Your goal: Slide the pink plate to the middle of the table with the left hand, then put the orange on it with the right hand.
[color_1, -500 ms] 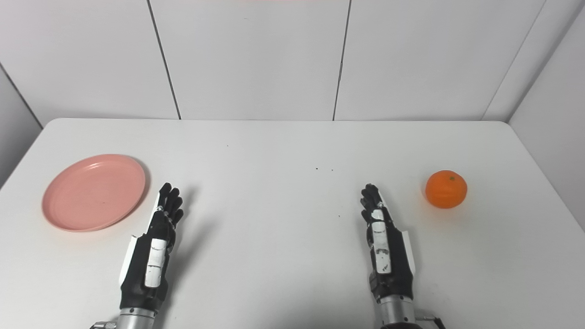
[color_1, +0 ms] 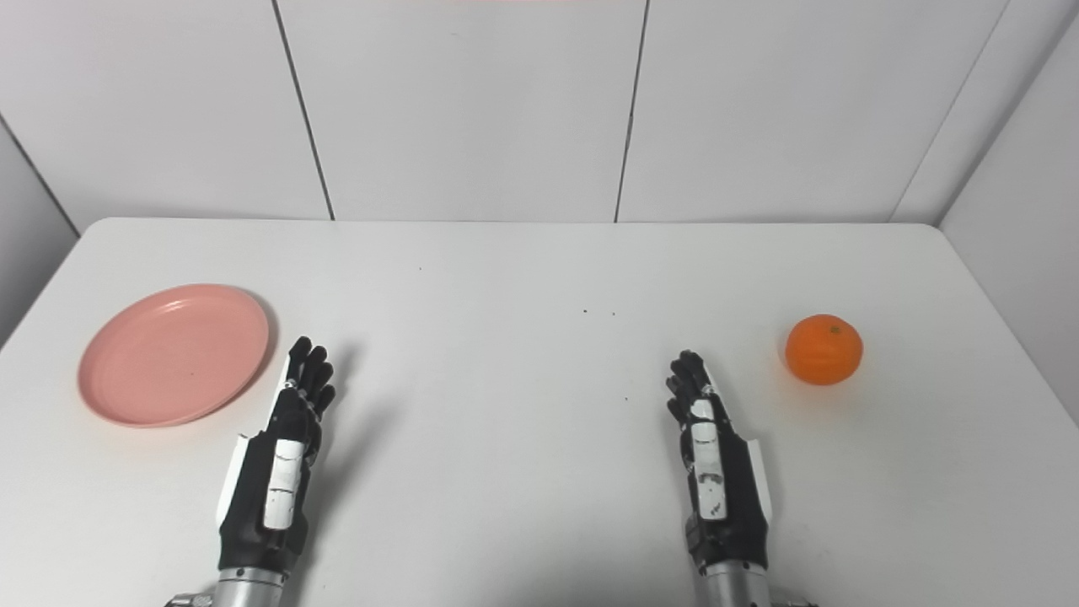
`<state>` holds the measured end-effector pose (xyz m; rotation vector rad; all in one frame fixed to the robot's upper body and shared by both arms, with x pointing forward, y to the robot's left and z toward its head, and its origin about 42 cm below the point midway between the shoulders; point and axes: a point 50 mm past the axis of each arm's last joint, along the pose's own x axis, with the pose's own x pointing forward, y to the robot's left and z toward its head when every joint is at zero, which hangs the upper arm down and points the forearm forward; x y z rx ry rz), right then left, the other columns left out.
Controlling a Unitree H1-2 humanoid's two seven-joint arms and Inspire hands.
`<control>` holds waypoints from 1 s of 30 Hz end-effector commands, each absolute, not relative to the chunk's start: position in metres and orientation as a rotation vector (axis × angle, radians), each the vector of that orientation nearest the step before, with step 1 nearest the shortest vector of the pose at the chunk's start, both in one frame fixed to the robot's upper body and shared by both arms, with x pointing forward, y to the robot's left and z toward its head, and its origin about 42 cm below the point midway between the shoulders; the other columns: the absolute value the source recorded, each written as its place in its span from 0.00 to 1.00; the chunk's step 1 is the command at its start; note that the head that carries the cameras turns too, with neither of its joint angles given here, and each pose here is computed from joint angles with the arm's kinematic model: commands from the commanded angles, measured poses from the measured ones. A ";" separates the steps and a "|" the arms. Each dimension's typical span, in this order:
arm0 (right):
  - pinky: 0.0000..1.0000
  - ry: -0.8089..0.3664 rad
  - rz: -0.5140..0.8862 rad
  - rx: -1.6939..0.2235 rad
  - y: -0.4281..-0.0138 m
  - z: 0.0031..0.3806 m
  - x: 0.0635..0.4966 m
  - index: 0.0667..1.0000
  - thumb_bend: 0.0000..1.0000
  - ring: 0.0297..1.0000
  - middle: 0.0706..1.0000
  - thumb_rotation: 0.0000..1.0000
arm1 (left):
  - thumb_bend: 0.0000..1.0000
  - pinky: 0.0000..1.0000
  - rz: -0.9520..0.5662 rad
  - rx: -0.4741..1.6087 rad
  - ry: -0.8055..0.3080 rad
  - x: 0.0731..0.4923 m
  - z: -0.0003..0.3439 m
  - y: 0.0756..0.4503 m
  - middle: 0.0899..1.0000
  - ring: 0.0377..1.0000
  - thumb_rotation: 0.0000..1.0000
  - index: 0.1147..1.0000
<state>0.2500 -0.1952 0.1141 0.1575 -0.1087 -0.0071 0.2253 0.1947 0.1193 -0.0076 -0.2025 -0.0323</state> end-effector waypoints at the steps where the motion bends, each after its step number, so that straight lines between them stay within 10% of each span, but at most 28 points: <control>1: 0.97 -0.052 -0.014 0.152 -0.198 0.095 0.236 0.91 0.82 0.94 0.92 0.94 | 0.78 1.00 0.008 0.019 -0.054 0.173 0.083 0.216 1.00 1.00 0.96 1.00; 30: 0.96 -0.062 -0.005 0.149 -0.194 0.099 0.237 0.91 0.83 0.94 0.92 0.94 | 0.78 1.00 -0.008 -0.008 -0.040 0.171 0.081 0.218 1.00 1.00 0.96 1.00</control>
